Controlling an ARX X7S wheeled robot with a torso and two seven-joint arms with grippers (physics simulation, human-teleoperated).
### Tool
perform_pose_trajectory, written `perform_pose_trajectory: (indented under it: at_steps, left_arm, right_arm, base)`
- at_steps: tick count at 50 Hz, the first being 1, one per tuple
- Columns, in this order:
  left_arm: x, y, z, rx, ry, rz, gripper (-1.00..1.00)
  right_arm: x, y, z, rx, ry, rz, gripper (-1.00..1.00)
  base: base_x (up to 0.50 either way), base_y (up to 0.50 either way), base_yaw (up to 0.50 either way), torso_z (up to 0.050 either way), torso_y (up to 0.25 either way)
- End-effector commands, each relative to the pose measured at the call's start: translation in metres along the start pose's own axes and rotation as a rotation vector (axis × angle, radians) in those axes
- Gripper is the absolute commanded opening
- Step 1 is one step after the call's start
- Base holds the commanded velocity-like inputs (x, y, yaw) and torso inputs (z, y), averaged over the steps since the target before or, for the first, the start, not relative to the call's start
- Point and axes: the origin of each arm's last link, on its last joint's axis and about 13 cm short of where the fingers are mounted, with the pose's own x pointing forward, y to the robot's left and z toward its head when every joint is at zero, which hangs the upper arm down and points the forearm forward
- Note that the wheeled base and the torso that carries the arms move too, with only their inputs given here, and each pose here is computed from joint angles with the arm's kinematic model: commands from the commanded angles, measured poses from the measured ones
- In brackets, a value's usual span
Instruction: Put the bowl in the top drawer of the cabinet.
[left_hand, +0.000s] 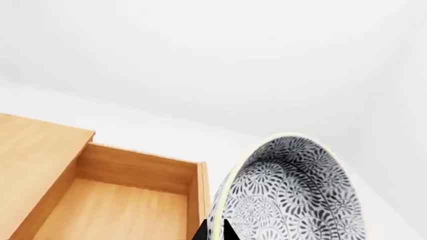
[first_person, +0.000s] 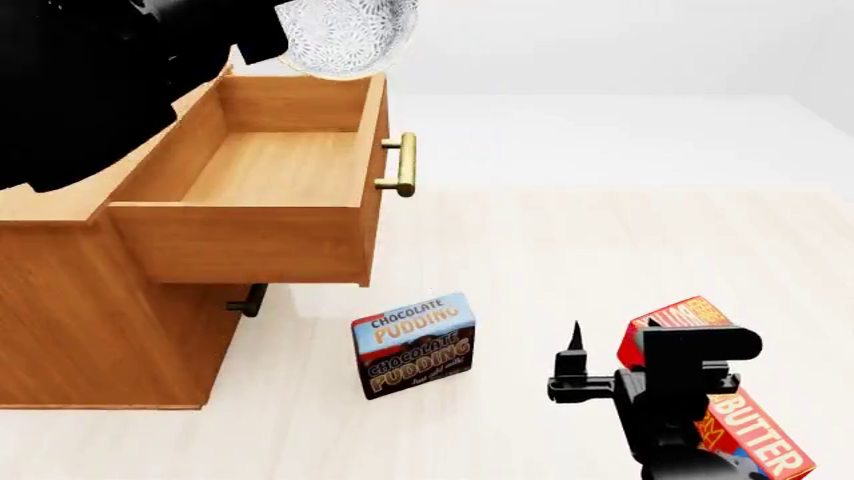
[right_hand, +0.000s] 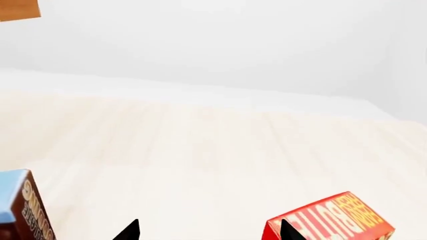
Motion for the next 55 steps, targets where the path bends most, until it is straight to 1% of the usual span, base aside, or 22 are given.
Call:
perform_pose_trajectory:
  at_steps: [1, 5, 8, 11, 15, 19, 23, 26, 31, 44, 53, 55]
  left_arm:
    - [0.048, 0.014, 0.008, -0.090, 0.012, 0.130, -1.00]
    - [0.068, 0.021, 0.003, -0.141, 0.032, 0.163, -1.00]
    - [0.083, 0.028, 0.000, -0.201, 0.055, 0.197, -1.00]
    - [0.091, 0.033, -0.002, -0.241, 0.076, 0.232, -1.00]
    - [0.099, 0.038, -0.002, -0.280, 0.094, 0.249, -1.00]
    - [0.110, 0.044, -0.011, -0.314, 0.124, 0.271, -1.00]
    - [0.123, 0.053, -0.021, -0.368, 0.158, 0.283, -1.00]
    - [0.131, 0.057, -0.024, -0.383, 0.164, 0.291, -1.00]
    - [0.142, 0.067, -0.031, -0.432, 0.195, 0.316, -1.00]
    - [0.159, 0.077, -0.054, -0.471, 0.244, 0.367, -1.00]
    - [0.166, 0.082, -0.064, -0.500, 0.277, 0.394, -1.00]
    - [0.167, 0.083, -0.067, -0.497, 0.282, 0.404, -1.00]
  right_arm:
    - [-0.003, -0.002, -0.003, 0.018, -0.002, -0.006, 1.00]
    - [-0.003, -0.003, -0.006, 0.024, 0.000, -0.004, 1.00]
    - [-0.004, -0.004, -0.007, 0.031, 0.001, -0.006, 1.00]
    - [-0.004, -0.006, -0.010, 0.033, 0.007, -0.010, 1.00]
    - [-0.004, -0.008, -0.012, 0.039, 0.011, -0.018, 1.00]
    - [-0.006, -0.008, -0.013, 0.048, 0.011, -0.022, 1.00]
    - [-0.006, -0.007, -0.013, 0.052, 0.009, -0.018, 1.00]
    - [-0.007, -0.007, -0.014, 0.052, 0.012, -0.018, 1.00]
    - [-0.005, -0.009, -0.020, 0.055, 0.027, -0.025, 1.00]
    - [-0.003, -0.008, -0.028, 0.051, 0.053, -0.015, 1.00]
    - [-0.002, -0.007, -0.030, 0.043, 0.059, -0.010, 1.00]
    - [-0.002, -0.007, -0.030, 0.039, 0.061, -0.009, 1.00]
  base:
    - [0.00, 0.00, 0.00, 0.000, 0.000]
    - [0.00, 0.00, 0.00, 0.000, 0.000]
    - [0.00, 0.00, 0.00, 0.000, 0.000]
    - [0.00, 0.00, 0.00, 0.000, 0.003]
    - [0.00, 0.00, 0.00, 0.000, 0.000]
    - [0.00, 0.00, 0.00, 0.000, 0.000]
    - [0.00, 0.00, 0.00, 0.000, 0.000]
    - [0.00, 0.00, 0.00, 0.000, 0.000]
    - [0.00, 0.00, 0.00, 0.000, 0.002]
    - [0.00, 0.00, 0.00, 0.000, 0.000]
    - [0.00, 0.00, 0.00, 0.000, 0.001]
    - [0.00, 0.00, 0.00, 0.000, 0.000]
